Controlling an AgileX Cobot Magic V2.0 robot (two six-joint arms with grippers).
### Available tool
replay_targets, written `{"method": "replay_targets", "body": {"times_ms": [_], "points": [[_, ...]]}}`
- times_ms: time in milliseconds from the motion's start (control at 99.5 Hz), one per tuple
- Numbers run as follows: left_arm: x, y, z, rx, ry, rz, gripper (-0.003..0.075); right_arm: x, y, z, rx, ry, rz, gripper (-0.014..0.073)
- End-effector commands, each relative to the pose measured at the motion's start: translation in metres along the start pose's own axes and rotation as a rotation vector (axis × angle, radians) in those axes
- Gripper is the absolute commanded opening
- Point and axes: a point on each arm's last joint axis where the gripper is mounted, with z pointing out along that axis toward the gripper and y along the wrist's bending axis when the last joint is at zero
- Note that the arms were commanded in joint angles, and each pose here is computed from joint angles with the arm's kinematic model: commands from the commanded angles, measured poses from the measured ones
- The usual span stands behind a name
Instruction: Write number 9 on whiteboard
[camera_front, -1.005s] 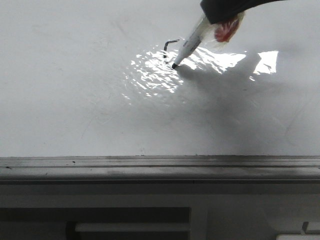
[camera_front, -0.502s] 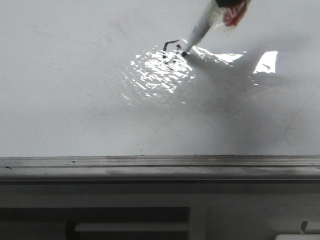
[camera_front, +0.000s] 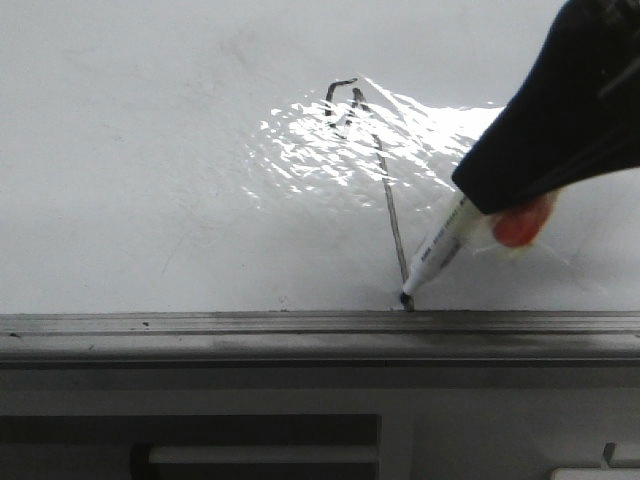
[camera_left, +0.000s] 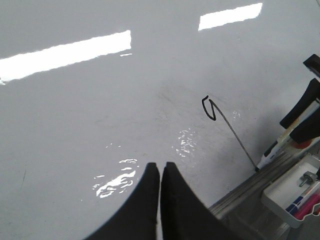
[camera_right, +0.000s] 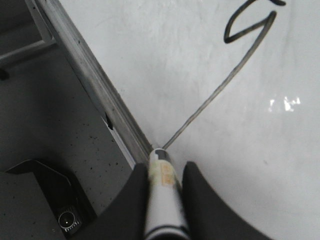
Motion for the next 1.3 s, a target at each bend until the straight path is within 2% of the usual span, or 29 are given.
{"method": "replay_targets", "body": {"times_ms": [0,111,161,211,261,332,402,512,613,744,955,1156,1286], "points": [[-0.013,0.003,-0.001,-0.025,-0.072,-0.035,-0.002,-0.027,-0.004,-0.024,0.047,-0.189,-0.057,-0.0041],[-0.007,0.001,0.006,0.014,0.021,-0.038,-0.0012,-0.042,0.006,-0.042,0.01,-0.264,-0.13,-0.0043],[-0.001,-0.001,0.014,0.05,0.107,-0.049,0.0029,-0.046,0.013,-0.047,-0.018,-0.281,-0.168,-0.0045],[0.002,-0.004,0.021,0.109,0.178,-0.052,0.011,-0.048,0.021,-0.05,-0.051,-0.288,-0.193,-0.0056],[0.004,-0.008,0.03,0.183,0.224,-0.032,0.0233,-0.05,0.029,-0.049,-0.086,-0.291,-0.217,-0.0069],[0.002,-0.013,0.041,0.291,0.231,0.032,0.0381,-0.051,0.041,-0.048,-0.135,-0.295,-0.259,-0.0069],[-0.002,-0.018,0.052,0.391,0.185,0.083,0.0445,-0.052,0.052,-0.046,-0.173,-0.303,-0.328,-0.0069],[-0.004,-0.022,0.068,0.491,0.135,0.117,0.0412,-0.056,0.062,-0.041,-0.2,-0.327,-0.358,-0.0069],[0.002,-0.021,0.085,0.551,0.175,0.105,0.0368,-0.059,0.064,-0.035,-0.2,-0.335,-0.357,-0.0069],[0.004,-0.023,0.099,0.648,0.223,0.109,0.0356,-0.062,0.066,-0.031,-0.198,-0.35,-0.355,-0.0069],[-0.007,-0.026,0.118,0.725,0.252,0.12,0.0356,-0.065,0.066,-0.029,-0.193,-0.38,-0.351,-0.0069],[-0.007,-0.038,0.127,0.81,0.297,0.202,0.0356,-0.065,0.066,-0.029,-0.192,-0.383,-0.351,-0.0069],[-0.005,-0.04,0.132,0.797,0.308,0.2,0.033,-0.065,0.066,-0.029,-0.192,-0.383,-0.351,-0.0069]]}}
